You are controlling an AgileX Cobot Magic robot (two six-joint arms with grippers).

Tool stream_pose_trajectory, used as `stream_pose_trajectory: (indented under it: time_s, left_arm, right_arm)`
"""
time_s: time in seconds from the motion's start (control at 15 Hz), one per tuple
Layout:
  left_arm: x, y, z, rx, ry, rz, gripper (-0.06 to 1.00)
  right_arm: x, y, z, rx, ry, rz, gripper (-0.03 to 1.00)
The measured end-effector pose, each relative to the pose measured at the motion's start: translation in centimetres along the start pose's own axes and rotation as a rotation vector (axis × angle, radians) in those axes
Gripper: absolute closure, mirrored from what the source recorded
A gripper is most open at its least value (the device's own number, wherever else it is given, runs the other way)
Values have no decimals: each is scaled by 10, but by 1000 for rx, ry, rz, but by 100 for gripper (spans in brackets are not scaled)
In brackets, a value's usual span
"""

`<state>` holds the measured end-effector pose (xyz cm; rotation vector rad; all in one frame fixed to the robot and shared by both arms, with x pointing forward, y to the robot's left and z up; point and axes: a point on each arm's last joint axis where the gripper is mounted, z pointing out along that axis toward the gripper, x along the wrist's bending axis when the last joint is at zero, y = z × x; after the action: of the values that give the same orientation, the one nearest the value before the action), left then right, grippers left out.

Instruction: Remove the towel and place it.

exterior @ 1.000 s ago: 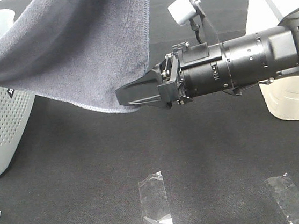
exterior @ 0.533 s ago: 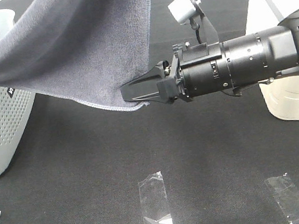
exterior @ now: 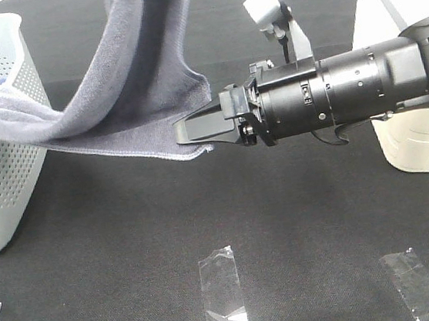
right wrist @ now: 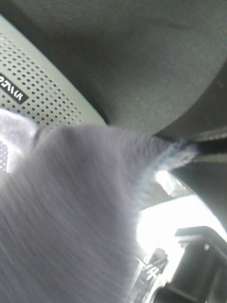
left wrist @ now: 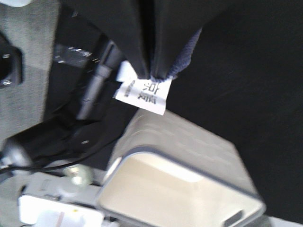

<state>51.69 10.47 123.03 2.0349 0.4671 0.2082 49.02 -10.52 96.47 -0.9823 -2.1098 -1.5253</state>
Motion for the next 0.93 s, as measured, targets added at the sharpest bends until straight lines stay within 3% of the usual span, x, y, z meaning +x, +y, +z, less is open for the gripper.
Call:
stream_pose_trajectory:
  time_s: [0.13,0.2,0.33,0.53,0.6,0.73,0.93]
  left_arm:
    - [9,-2,-3,46,107,12,94]
    - [18,-6,-5,87,206,13,94]
    - [29,-10,-9,138,336,-25,94]
    - [46,-19,-14,206,529,-128,94]
    - [50,-23,-11,229,562,-177,94]
    - [59,-36,4,310,561,-253,94]
    - [76,-56,37,396,536,-294,94]
  right_arm:
    - [5,1,-4,16,-9,22,97]
    - [12,5,-11,33,-53,29,97]
    - [24,12,-24,80,-148,34,97]
    - [36,35,-43,258,-319,45,97]
    - [38,43,-50,331,-384,54,97]
    - [40,61,-66,425,-565,47,97]
    - [46,93,-93,442,-810,9,97]
